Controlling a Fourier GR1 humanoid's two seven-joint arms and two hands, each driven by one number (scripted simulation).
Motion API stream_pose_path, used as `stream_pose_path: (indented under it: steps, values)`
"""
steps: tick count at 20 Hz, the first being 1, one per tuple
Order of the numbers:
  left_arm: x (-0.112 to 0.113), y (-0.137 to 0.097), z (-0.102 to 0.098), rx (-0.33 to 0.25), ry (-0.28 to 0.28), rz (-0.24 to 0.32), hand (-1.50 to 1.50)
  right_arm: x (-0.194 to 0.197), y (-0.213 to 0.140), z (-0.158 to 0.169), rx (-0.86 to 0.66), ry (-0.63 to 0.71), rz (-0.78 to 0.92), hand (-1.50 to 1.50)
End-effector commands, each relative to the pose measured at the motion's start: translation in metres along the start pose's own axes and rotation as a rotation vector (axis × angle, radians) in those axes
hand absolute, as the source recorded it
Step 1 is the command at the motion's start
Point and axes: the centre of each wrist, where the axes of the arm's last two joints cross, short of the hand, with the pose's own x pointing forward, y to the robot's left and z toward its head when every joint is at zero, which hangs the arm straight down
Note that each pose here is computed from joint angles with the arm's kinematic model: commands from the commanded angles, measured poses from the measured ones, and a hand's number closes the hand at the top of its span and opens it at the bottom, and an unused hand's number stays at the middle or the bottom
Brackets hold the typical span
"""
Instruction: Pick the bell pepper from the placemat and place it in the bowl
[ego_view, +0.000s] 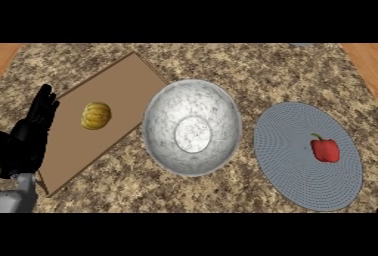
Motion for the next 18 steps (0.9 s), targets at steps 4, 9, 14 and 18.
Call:
stream_pose_path:
  steps: [4, 9, 14, 18]
  values:
    - [0.009, -0.019, -0.002, -0.038, -0.024, -0.008, 0.0, 0.029, -0.048, -0.022, 0.02, 0.034, 0.048, -1.5]
    - [0.023, -0.003, -0.009, -0.038, -0.016, 0.003, 0.0, 0.074, -0.057, -0.045, 0.089, 0.047, 0.14, -1.5]
    - [0.011, -0.019, -0.013, -0.057, -0.021, 0.011, 0.0, 0.082, -0.065, -0.083, 0.312, 0.156, 0.314, -1.5]
    - [0.015, -0.032, -0.007, -0.072, -0.023, 0.024, 0.0, 0.096, -0.046, -0.097, 0.418, 0.23, 0.356, -1.5]
